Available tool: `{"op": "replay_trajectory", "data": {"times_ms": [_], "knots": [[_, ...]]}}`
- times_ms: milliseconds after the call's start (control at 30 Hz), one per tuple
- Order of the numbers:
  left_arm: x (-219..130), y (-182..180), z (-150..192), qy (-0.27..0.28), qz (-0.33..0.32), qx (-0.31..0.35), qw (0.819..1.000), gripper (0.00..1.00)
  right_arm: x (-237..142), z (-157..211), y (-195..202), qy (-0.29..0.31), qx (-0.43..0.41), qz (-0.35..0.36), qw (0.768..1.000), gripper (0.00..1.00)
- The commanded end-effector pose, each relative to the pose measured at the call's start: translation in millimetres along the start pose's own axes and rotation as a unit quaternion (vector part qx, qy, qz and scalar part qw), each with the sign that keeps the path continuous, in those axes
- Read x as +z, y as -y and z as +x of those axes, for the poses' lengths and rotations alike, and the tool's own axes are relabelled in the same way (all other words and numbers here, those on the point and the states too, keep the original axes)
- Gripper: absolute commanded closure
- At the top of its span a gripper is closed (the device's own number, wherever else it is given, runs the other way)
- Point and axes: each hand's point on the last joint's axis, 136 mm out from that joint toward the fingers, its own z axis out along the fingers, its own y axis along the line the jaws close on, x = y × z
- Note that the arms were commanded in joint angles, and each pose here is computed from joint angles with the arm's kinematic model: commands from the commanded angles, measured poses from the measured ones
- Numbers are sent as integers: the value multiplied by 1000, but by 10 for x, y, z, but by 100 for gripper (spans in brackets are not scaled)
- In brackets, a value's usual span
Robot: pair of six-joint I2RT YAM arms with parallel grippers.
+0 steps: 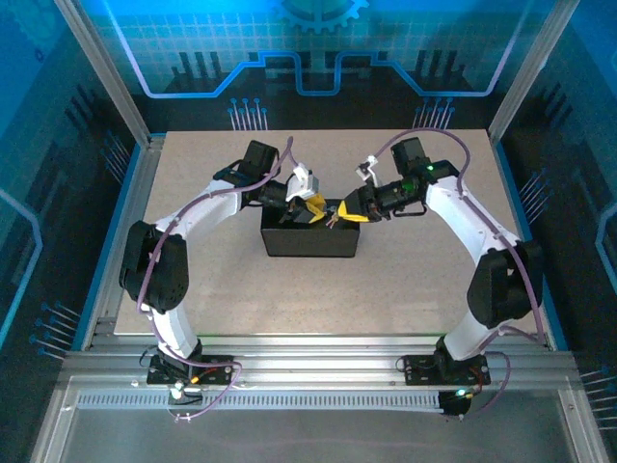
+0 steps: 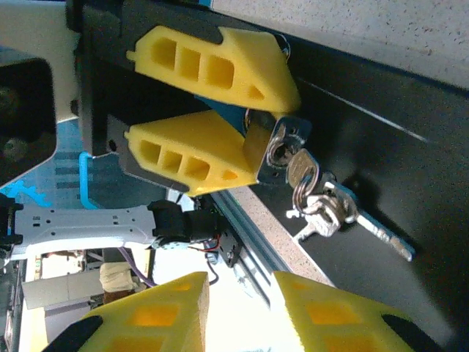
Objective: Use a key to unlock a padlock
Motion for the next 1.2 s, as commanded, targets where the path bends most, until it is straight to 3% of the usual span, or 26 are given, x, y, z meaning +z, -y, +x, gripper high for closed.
{"op": "replay_trajectory", "data": {"times_ms": [0,600,1167], "knots": [[-93,-38,-262,29,1,42,999,100,76,-102,77,-1,-7,6,1000,73],[-98,20,-309,33,7,50,998,100,170,-317,122,12,3,-19,1000,78],[-55,59,-313,43,22,48,998,100,257,-266,-19,2,-19,-56,998,100]]}}
